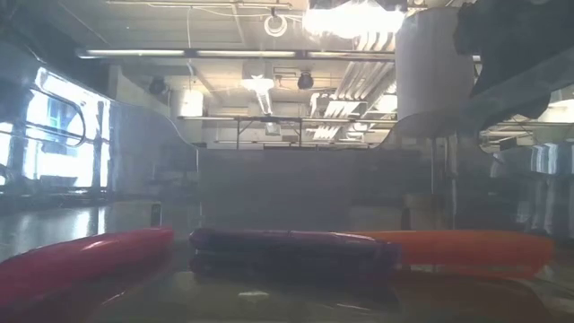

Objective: Pick & Place Markers
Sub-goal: Put the green highlighter into the transparent bin

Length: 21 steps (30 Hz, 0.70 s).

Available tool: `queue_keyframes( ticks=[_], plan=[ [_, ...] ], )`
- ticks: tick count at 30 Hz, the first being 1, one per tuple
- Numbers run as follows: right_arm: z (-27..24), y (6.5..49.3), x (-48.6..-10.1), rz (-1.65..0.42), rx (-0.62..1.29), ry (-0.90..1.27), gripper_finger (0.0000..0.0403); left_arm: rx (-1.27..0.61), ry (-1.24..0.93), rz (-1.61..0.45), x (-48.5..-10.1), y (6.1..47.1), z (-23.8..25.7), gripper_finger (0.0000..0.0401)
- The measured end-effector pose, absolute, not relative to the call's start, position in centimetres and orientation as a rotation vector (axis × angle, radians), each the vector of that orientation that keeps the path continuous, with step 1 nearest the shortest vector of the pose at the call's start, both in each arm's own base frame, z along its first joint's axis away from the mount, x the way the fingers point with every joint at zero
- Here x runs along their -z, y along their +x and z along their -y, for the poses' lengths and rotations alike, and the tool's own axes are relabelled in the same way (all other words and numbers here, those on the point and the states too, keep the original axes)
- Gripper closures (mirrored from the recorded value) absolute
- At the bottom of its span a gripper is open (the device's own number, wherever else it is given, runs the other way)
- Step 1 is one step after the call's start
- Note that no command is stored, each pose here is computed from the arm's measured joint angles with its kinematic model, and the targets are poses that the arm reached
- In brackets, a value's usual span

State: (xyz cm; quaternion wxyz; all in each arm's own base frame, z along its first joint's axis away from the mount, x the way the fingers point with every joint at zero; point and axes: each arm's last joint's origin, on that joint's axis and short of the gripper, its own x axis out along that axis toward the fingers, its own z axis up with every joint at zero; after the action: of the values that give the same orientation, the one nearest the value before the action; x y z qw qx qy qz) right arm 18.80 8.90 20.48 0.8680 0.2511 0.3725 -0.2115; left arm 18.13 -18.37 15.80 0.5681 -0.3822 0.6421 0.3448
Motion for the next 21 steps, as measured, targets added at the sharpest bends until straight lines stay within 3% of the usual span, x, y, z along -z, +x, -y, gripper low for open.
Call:
queue_keyframes(
  ticks=[9, 21],
  plan=[
    [-9.0, 19.0, -20.6, -0.758, 0.425, 0.538, 0.0279, -0.863, -0.882, -1.540, -15.8, 17.7, 18.1, 0.0143],
    [-9.0, 19.0, -20.6, -0.760, 0.421, 0.526, 0.0279, -0.834, -0.962, -1.712, -15.9, 16.3, 20.0, 0.0135]
  ],
)
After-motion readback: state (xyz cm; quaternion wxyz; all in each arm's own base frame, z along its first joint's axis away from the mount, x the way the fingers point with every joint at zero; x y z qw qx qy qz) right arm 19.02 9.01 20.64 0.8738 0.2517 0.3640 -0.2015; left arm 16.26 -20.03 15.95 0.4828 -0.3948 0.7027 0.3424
